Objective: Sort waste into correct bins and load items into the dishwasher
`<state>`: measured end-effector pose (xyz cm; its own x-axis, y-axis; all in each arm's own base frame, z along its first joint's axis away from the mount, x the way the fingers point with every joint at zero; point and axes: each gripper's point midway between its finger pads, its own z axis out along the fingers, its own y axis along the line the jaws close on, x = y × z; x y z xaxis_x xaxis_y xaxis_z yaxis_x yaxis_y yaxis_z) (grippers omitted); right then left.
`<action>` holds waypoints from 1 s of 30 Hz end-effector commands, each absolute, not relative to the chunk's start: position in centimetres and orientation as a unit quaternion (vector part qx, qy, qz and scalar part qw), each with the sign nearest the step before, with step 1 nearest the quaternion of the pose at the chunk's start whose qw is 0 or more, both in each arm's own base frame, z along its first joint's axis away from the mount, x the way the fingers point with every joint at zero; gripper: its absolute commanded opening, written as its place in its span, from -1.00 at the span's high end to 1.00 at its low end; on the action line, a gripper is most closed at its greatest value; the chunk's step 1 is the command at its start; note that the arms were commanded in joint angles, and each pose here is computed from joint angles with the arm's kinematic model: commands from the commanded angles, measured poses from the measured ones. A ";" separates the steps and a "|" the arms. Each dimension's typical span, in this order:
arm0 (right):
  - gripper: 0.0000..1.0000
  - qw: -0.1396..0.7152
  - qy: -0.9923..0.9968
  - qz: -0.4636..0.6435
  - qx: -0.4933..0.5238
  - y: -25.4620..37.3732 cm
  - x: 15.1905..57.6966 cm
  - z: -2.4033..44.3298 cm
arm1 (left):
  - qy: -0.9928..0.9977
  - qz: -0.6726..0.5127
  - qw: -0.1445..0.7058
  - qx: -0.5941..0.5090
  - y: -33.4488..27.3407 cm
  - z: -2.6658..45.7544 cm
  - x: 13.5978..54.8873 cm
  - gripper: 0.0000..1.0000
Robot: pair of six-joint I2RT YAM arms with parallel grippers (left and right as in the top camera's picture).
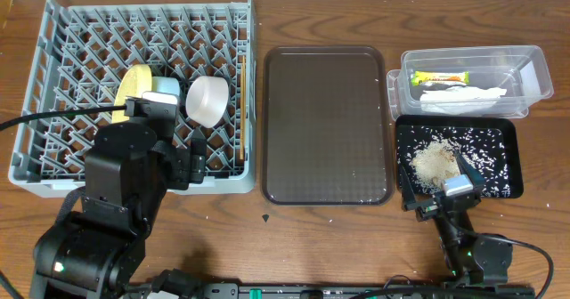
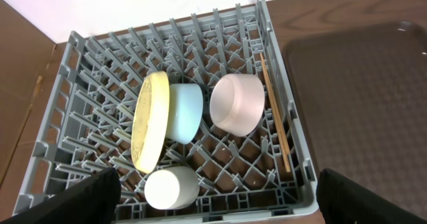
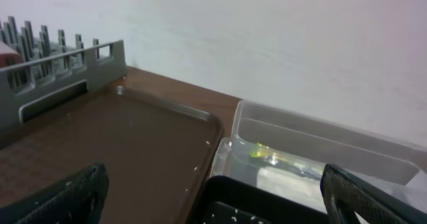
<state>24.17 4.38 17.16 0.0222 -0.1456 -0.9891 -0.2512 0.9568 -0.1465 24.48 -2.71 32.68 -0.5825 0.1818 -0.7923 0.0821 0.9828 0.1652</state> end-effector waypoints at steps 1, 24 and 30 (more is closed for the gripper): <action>-0.99 0.687 0.712 0.035 -0.144 4.3 24.1 16.1 | 0.886 0.050 0.455 0.068 -2.8 33.0 24.4 -0.87; -0.98 0.687 0.711 0.035 -0.144 4.3 24.1 16.2 | 0.883 0.062 0.462 0.060 -2.0 33.2 23.9 -0.88; -0.99 0.687 0.711 0.035 -0.144 4.3 24.1 16.2 | 0.845 0.029 0.528 -0.081 1.0 32.2 23.9 -0.88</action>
